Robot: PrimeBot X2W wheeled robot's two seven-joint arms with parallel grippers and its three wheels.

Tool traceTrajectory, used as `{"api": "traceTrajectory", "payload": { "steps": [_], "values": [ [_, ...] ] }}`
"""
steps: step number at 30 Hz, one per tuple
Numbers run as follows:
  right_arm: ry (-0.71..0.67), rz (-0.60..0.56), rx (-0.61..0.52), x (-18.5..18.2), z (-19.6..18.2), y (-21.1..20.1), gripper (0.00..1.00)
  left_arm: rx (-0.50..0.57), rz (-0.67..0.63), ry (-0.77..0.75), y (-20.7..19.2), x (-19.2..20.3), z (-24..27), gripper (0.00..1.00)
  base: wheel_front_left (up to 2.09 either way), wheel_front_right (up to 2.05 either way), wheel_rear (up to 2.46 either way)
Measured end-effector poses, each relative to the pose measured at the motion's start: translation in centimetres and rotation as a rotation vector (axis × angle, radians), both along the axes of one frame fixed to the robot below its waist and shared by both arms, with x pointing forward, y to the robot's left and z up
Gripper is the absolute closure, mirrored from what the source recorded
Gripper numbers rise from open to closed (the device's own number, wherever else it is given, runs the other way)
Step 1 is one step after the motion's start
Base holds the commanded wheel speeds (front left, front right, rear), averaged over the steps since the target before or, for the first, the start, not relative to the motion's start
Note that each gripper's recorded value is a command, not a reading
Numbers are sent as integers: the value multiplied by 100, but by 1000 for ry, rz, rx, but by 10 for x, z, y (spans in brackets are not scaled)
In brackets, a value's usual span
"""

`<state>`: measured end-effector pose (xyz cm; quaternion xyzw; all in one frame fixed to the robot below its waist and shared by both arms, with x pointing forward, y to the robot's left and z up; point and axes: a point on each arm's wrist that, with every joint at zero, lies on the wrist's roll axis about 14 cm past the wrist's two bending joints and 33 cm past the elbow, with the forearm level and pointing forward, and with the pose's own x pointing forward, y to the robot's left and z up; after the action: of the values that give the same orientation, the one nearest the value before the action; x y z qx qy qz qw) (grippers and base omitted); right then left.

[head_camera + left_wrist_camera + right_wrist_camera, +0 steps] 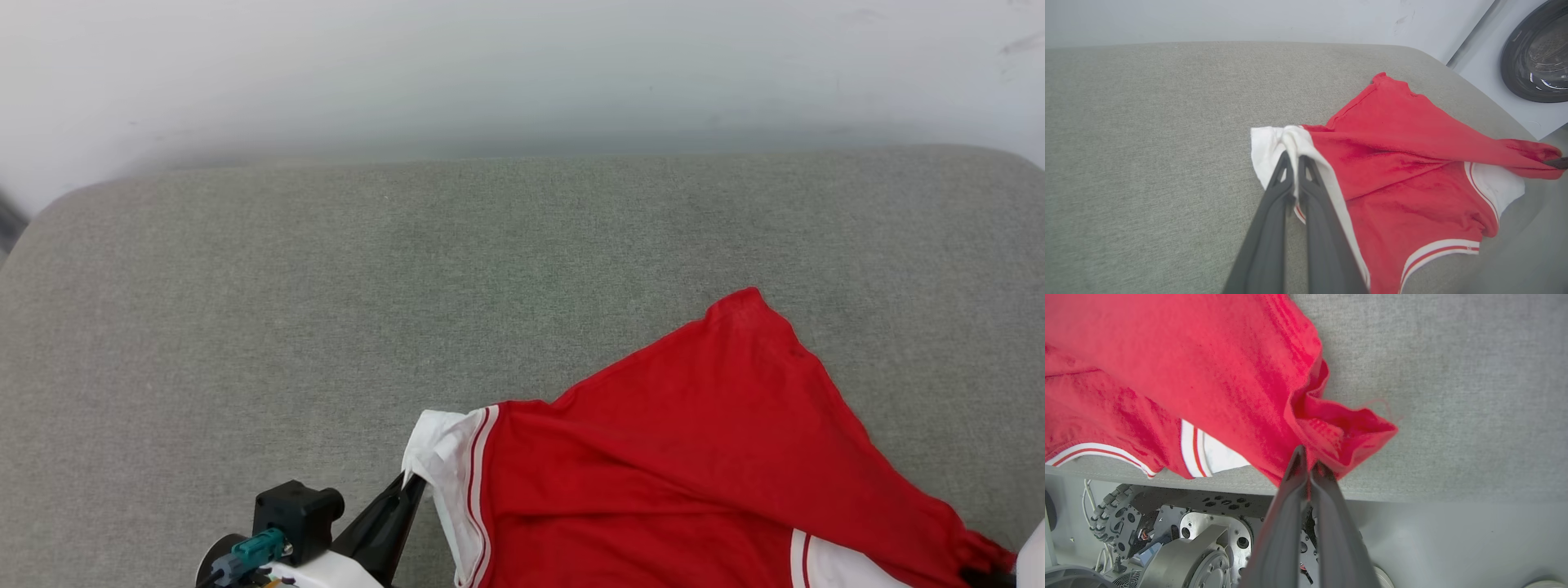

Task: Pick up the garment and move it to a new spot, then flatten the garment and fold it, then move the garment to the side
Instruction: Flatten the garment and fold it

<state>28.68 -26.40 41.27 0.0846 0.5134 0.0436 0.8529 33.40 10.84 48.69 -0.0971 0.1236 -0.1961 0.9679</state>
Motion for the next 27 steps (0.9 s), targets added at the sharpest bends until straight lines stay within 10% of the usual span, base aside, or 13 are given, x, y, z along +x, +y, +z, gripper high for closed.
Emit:
{"api": "traceTrajectory", "payload": {
  "steps": [1, 2, 16, 27],
  "values": [
    [-17, 3, 3, 3, 2, 2, 8, 0, 0, 0, 0, 0, 0, 100, 0, 0, 0],
    [-30, 6, 7, 5, 5, 4, 0, 1, 1, -1, 1, -1, 0, 100, 0, 0, 0],
    [-270, 213, -2, 109, 89, 47, 0, 28, 4, -22, 7, 1, 10, 100, 0, 0, 0],
    [-196, 328, -60, 200, 47, 96, 0, 28, 20, 1, 5, 19, 3, 100, 0, 0, 0]
  ]
}}
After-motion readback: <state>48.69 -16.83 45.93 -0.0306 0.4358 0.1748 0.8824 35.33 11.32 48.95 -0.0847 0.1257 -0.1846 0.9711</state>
